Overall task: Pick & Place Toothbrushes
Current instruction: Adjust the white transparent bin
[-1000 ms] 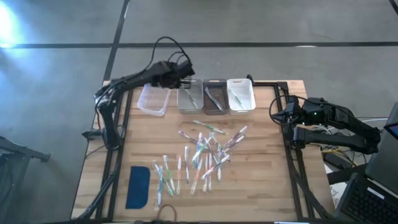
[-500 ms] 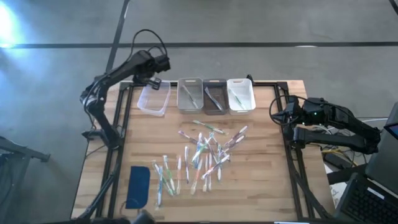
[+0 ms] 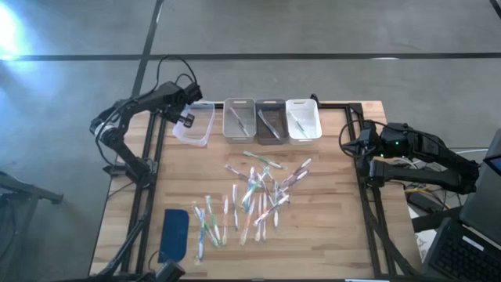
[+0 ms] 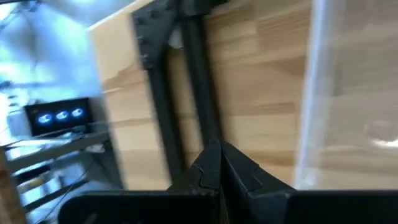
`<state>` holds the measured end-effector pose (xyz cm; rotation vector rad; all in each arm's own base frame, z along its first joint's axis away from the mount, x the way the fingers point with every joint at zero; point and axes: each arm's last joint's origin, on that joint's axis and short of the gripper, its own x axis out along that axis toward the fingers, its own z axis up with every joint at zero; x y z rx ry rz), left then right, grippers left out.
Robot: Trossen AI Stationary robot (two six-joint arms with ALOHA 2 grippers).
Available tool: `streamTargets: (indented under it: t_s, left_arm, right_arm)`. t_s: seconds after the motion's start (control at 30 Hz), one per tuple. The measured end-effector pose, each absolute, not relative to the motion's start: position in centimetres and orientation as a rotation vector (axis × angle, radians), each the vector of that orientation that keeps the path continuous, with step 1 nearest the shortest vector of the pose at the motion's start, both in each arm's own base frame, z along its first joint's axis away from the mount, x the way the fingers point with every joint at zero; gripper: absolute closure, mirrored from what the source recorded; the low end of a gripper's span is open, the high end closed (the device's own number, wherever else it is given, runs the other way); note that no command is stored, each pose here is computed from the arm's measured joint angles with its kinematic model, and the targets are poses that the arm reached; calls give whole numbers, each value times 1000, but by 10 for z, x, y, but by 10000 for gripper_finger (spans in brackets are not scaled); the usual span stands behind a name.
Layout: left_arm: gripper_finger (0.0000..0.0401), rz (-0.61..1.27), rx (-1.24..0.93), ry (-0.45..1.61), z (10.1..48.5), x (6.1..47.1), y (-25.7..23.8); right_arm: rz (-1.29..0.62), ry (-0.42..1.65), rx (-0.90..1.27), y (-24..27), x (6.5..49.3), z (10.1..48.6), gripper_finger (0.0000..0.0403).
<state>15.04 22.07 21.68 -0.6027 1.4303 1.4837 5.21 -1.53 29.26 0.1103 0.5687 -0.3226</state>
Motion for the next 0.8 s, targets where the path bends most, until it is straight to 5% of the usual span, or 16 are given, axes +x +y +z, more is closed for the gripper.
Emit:
streamTargets:
  t_s: [0.5,0.8]
  left_arm:
    - [400,1255,-763,1183,192,165,227]
    - [400,1168,-639,1187,196,169,232]
  right_arm:
    - [-322,569,110,-15,52,293,394]
    - [-322,569,110,-15,52,293,394]
